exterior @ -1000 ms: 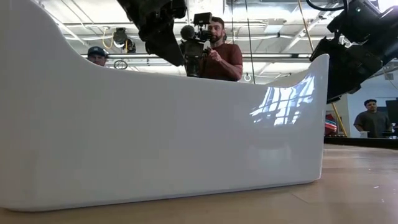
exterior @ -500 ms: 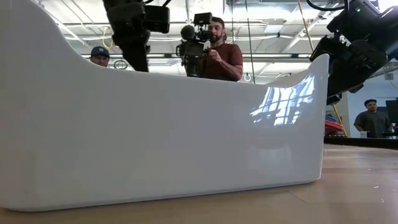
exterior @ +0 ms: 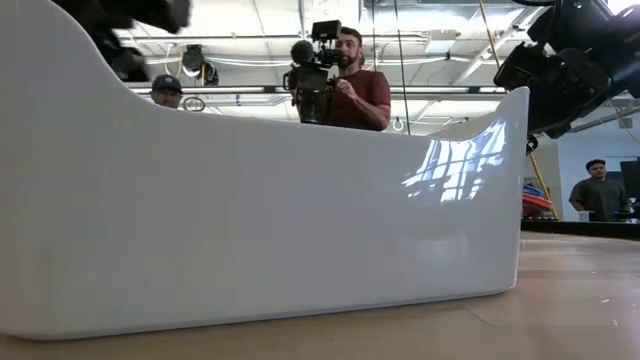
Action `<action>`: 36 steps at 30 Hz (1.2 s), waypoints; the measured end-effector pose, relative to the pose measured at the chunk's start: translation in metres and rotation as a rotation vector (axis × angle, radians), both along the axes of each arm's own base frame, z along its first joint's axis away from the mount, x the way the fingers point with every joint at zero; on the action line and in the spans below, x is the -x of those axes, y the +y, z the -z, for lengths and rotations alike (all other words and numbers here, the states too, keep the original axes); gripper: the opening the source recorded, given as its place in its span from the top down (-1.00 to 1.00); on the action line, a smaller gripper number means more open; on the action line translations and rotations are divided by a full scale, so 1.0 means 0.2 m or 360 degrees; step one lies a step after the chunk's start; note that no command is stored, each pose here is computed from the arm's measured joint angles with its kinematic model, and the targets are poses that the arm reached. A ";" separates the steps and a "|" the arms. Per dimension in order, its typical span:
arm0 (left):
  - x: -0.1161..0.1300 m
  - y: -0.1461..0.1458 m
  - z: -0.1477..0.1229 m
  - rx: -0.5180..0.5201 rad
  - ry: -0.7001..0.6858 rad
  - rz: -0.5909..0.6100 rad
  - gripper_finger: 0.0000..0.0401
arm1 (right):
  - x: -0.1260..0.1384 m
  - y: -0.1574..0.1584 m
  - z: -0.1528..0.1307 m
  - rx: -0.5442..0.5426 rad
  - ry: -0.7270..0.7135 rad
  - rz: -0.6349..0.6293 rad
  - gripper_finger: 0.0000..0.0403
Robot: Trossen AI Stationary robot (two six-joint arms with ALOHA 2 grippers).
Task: Nest measuring cups in basket
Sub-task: Stack the yellow measuring cup on the blue measuring cup
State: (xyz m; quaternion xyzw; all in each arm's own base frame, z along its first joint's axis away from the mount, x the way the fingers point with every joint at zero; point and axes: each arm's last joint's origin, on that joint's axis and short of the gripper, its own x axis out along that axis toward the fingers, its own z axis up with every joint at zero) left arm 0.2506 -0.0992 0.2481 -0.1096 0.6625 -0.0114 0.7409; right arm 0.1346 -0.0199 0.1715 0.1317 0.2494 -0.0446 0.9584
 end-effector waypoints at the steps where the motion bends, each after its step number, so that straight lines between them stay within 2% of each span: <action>1: 0.02 -0.04 0.02 0.0036 -0.0013 -0.0017 0.25 | 0.00 0.00 0.00 0.0009 -0.0009 -0.0004 -0.28; 7: 0.12 -0.21 0.15 0.0223 -0.0043 -0.0150 0.26 | -0.01 0.00 -0.02 0.0040 -0.0063 -0.0016 -0.28; 17: 0.29 -0.34 0.30 0.0240 0.0094 -0.0257 0.26 | -0.01 0.00 -0.03 0.0047 -0.0084 -0.0010 -0.28; 25: 0.34 -0.34 0.42 0.0279 0.0108 -0.0321 0.26 | -0.01 0.00 -0.03 0.0047 -0.0084 -0.0002 -0.28; 36: 0.36 -0.31 0.49 0.0289 0.0105 -0.0351 0.26 | -0.01 -0.01 -0.03 0.0061 -0.0081 0.0027 -0.28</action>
